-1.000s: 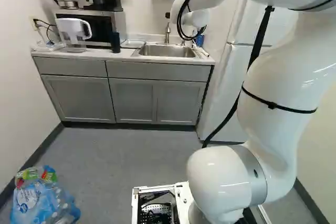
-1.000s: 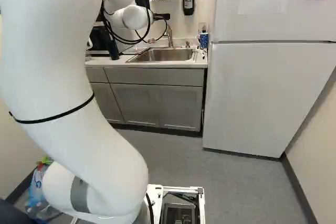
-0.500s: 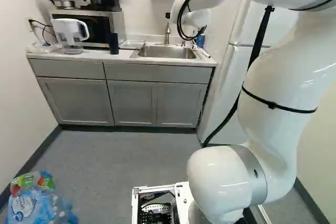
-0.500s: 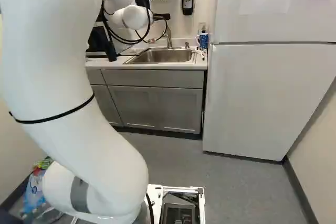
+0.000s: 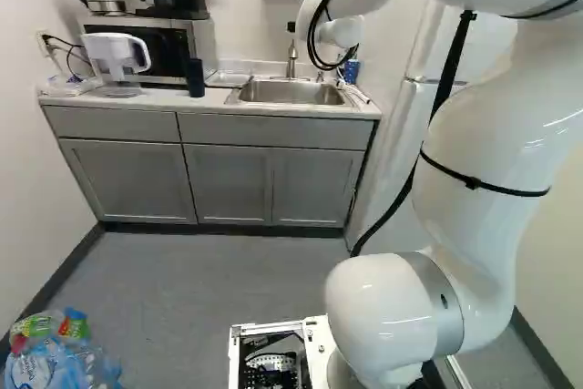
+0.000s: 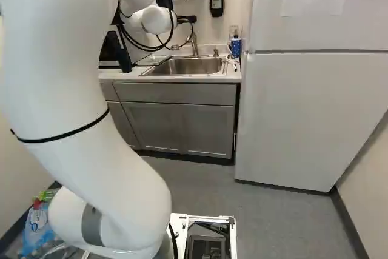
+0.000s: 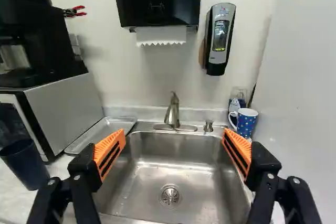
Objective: Rinse the cup and place it in the tray
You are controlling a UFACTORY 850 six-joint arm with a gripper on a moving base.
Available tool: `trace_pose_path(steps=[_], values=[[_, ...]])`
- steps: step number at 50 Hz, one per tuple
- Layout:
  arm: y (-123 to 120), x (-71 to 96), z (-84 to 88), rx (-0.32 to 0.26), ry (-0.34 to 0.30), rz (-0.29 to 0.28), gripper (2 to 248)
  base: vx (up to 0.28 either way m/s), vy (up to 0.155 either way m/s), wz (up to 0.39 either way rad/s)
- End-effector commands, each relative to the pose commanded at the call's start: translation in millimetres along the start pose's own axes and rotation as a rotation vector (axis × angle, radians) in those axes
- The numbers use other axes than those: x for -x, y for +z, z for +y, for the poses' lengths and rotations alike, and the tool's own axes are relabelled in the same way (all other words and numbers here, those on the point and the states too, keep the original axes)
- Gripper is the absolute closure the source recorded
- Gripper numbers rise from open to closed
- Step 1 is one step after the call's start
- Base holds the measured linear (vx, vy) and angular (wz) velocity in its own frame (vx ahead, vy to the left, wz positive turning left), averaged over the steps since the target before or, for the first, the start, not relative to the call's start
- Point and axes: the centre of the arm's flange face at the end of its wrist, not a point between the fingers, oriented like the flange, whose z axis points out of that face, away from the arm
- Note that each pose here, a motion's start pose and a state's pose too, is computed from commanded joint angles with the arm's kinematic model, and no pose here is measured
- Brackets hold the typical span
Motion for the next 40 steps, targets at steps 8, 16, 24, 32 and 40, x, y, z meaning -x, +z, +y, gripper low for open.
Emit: trace_pose_path(steps=[8,16,24,32,40], values=[[0.0,0.0,0.0,0.000,0.000,0.000,3,0.081,0.020,0.098],[0.0,0.0,0.0,0.000,0.000,0.000,3,0.086,0.023,0.112],[0.0,0.0,0.0,0.000,0.000,0.000,3,0.084,0.027,0.125],[0.0,0.0,0.0,0.000,0.000,0.000,3,0.091,0.028,0.143],[0.0,0.0,0.0,0.000,0.000,0.000,3,0.095,0.017,0.165]])
